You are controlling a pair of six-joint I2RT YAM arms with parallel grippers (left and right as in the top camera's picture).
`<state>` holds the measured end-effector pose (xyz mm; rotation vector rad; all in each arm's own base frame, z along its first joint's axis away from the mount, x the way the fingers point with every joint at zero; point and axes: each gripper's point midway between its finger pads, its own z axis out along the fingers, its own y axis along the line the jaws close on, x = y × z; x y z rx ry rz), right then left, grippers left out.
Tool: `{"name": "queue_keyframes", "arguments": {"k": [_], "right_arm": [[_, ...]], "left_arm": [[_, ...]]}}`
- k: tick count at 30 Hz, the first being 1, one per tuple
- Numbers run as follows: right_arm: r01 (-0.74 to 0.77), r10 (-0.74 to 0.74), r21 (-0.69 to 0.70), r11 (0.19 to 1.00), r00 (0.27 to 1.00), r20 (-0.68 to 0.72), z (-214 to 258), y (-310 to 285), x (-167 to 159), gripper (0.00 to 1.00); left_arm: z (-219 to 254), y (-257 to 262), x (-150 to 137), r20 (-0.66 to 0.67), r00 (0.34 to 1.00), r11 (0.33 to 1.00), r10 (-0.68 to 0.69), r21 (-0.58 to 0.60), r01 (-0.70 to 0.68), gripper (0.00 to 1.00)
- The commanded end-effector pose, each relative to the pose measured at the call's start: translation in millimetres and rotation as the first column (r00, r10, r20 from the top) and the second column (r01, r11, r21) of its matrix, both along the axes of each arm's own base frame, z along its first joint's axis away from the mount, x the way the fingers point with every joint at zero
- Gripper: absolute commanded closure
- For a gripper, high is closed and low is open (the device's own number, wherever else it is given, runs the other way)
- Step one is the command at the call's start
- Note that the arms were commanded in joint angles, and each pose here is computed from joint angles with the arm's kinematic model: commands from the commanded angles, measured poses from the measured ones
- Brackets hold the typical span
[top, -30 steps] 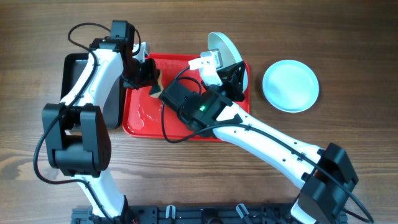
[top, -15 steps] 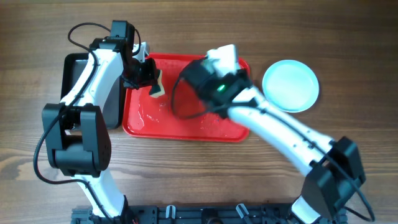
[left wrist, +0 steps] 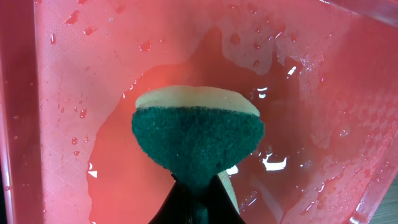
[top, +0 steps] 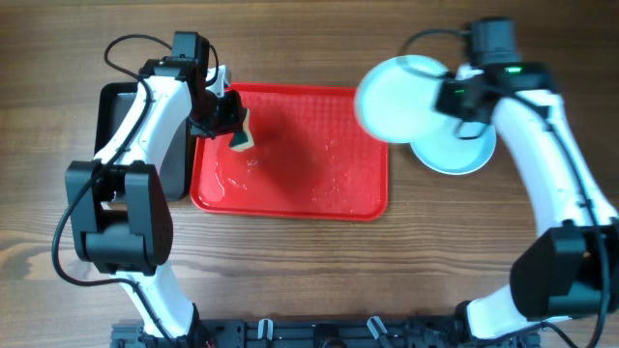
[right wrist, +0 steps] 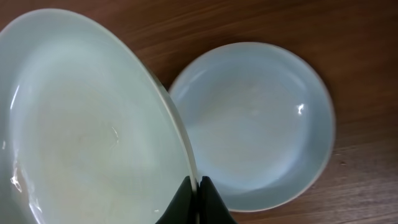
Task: Clean dirty plates on tray and stack at the side
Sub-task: 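Lift the third plate with the right gripper and stack it on the others, then lower the sponge into the black tray and open the left gripper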
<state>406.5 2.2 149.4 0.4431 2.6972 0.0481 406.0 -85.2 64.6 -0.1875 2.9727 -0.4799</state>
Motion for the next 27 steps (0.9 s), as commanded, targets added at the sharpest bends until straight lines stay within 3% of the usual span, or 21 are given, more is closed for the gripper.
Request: {"name": "queue_keyframes", "arguments": {"k": [1, 7, 17, 19, 20, 22, 24, 27], "right_arm": [[0.05, -0.05, 0.09, 0.995, 0.999, 0.0, -2.9, -31.2, -8.3, 0.95], [0.178, -0.173, 0.093, 0.98, 0.983, -0.064, -38.3, -76.1, -30.7, 0.96], [0.315, -0.309, 0.122, 0.941, 0.949, -0.068, -87.6, -96.0, -45.2, 0.94], [0.314, -0.308, 0.122, 0.942, 0.949, -0.06, -90.3, -96.2, -44.6, 0.74], [0.312, -0.307, 0.126, 0.942, 0.95, -0.058, -90.1, -95.7, -44.0, 0.49], [0.294, -0.29, 0.154, 0.943, 0.956, -0.049, -88.5, -90.9, -40.6, 0.28], [0.197, -0.198, 0.211, 0.957, 0.98, -0.014, -81.8, -77.7, -32.0, 0.2], [0.099, -0.112, 0.289, 0.952, 0.993, 0.03, -65.2, -59.4, -21.9, 0.19]], "left_arm": [[-2.4, 0.1, -1.6, -0.006, 1.0, 1.0, 0.004, 0.009, -0.004, 0.96], [-2.4, 0.1, -1.6, -0.006, 1.0, 1.0, 0.004, 0.008, -0.004, 0.96], [-2.4, 0.1, -1.6, -0.006, 1.0, 1.0, 0.004, 0.008, -0.004, 0.96], [-2.4, 0.1, -1.5, -0.005, 1.0, 1.0, 0.004, 0.009, -0.004, 0.96], [-2.4, 0.1, -1.4, -0.005, 1.0, 1.0, 0.004, 0.008, -0.004, 0.96], [-1.9, 0.0, -0.4, 0.0, 1.0, 1.0, 0.004, 0.008, -0.004, 0.96], [3.6, 1.5, 1.3, 0.008, 1.0, 1.0, 0.008, 0.008, -0.008, 0.96], [20.0, 8.8, 3.6, 0.023, 0.999, 1.0, 0.023, 0.018, -0.023, 0.96]]}}
